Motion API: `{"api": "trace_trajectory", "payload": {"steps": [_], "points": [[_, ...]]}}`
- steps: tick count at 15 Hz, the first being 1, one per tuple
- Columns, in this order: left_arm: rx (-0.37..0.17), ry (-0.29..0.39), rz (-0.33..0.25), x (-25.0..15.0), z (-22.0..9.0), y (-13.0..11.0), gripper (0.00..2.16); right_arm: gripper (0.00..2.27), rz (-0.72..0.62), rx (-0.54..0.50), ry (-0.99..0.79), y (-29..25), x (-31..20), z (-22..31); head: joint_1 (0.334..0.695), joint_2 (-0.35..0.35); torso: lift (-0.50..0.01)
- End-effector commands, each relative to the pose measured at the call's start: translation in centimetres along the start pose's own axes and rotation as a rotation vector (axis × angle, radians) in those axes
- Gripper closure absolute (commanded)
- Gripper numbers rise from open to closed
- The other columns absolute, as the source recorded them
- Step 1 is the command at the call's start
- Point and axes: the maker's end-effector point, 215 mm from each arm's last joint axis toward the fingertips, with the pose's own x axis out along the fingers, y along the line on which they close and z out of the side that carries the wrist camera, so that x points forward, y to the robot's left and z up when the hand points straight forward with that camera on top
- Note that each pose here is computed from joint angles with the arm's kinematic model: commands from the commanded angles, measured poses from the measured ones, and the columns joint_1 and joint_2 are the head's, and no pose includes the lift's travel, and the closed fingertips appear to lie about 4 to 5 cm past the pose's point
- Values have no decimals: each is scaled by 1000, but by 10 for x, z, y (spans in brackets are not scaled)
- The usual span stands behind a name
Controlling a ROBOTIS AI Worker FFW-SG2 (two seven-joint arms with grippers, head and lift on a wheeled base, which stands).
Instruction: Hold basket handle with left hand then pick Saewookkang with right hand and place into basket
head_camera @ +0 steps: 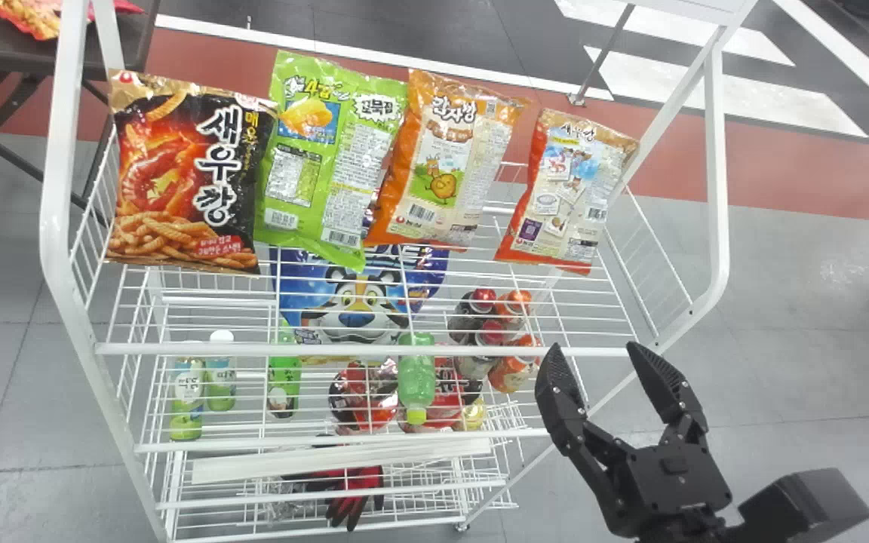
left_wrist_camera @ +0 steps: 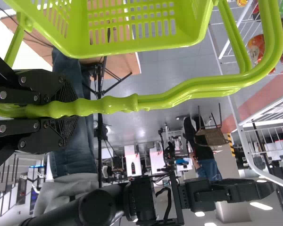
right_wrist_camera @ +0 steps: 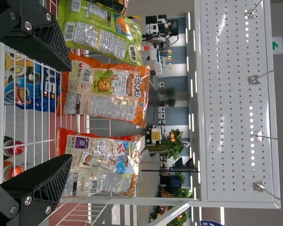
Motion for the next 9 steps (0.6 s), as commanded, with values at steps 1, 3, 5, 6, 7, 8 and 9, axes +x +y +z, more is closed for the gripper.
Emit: {"api": "trace_trajectory", "payload": {"steps": [1,3,5,6,7,8,9], "points": [[3,-2,-4,0,1,-1,1828,178,-1,0,0,-1,0,0,695,-350,-19],[3,-2,-10,0,1,-2,1828,178,-1,0,0,-1,0,0,695,-350,-19],[3,-2,-15,0,1,-3,1828,178,-1,-2,1,-2,0,0,695,-350,-19],[5,-5,-24,0,2,-4,1828,178,-1,-1,-1,-1,1,-1,695,-350,-19],[6,-7,-24,0,2,-4,1828,178,-3,-3,-1,-3,2,-1,695,-350,-19],[6,-7,-24,0,2,-4,1828,178,-3,-3,-4,-3,3,0,695,-350,-19],[6,-7,-24,0,2,-4,1828,178,-8,-8,-4,-6,7,-1,695,-350,-19]]}}
